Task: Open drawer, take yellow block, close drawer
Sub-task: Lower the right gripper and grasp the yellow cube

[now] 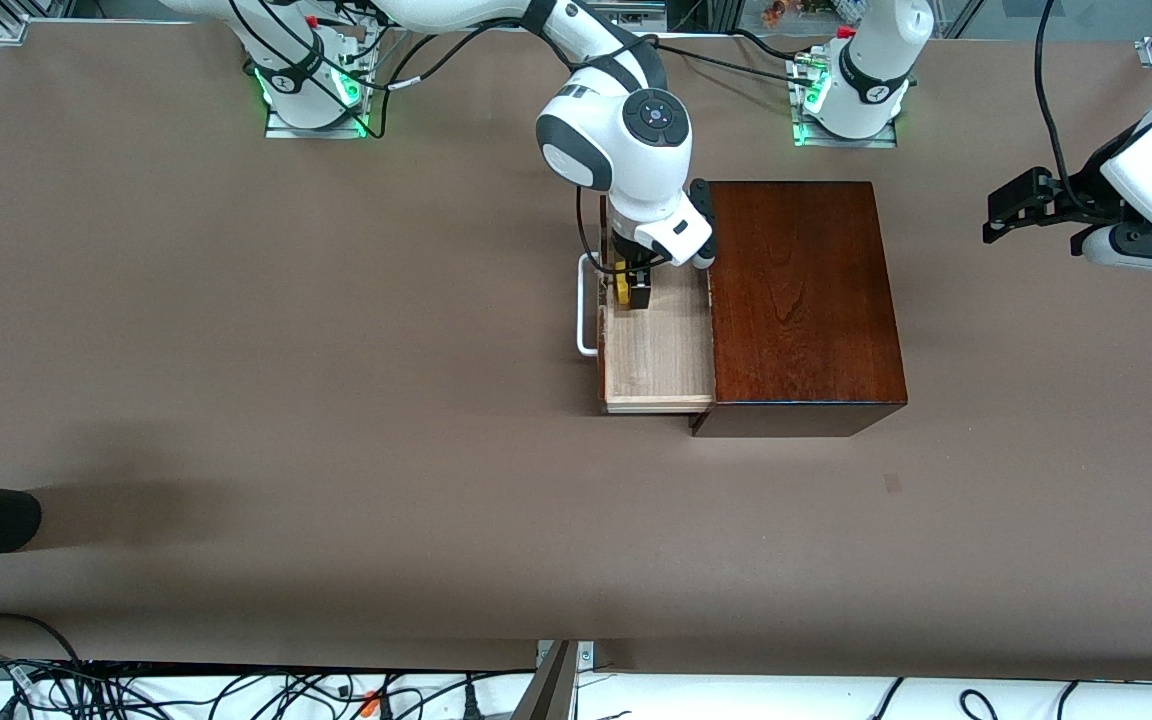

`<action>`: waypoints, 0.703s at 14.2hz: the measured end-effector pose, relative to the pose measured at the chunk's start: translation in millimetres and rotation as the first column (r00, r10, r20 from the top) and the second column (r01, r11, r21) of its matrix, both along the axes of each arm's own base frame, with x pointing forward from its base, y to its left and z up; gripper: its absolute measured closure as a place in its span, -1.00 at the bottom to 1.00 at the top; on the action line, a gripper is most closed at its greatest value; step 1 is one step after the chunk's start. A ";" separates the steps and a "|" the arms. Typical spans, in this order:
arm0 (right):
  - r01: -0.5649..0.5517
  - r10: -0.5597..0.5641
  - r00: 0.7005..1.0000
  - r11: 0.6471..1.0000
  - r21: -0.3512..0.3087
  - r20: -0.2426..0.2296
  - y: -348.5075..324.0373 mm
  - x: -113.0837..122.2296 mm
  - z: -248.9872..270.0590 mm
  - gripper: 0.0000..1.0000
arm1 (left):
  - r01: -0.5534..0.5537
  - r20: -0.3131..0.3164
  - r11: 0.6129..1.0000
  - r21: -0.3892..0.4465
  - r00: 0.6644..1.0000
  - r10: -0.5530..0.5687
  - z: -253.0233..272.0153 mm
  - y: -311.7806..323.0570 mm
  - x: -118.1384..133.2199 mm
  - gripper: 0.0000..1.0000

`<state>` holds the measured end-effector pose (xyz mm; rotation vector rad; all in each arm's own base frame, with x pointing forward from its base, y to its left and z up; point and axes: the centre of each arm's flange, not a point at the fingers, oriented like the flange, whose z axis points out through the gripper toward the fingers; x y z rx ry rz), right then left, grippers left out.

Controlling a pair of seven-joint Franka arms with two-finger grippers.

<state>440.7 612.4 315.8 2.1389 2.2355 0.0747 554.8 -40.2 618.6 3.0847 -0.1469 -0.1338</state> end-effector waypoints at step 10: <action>0.008 -0.008 1.000 1.000 -0.001 0.006 1.0 4.7 31.4 -0.10 | 0.000 -0.001 1.000 0.000 1.000 0.000 -0.3 0.0 0.2 -1.00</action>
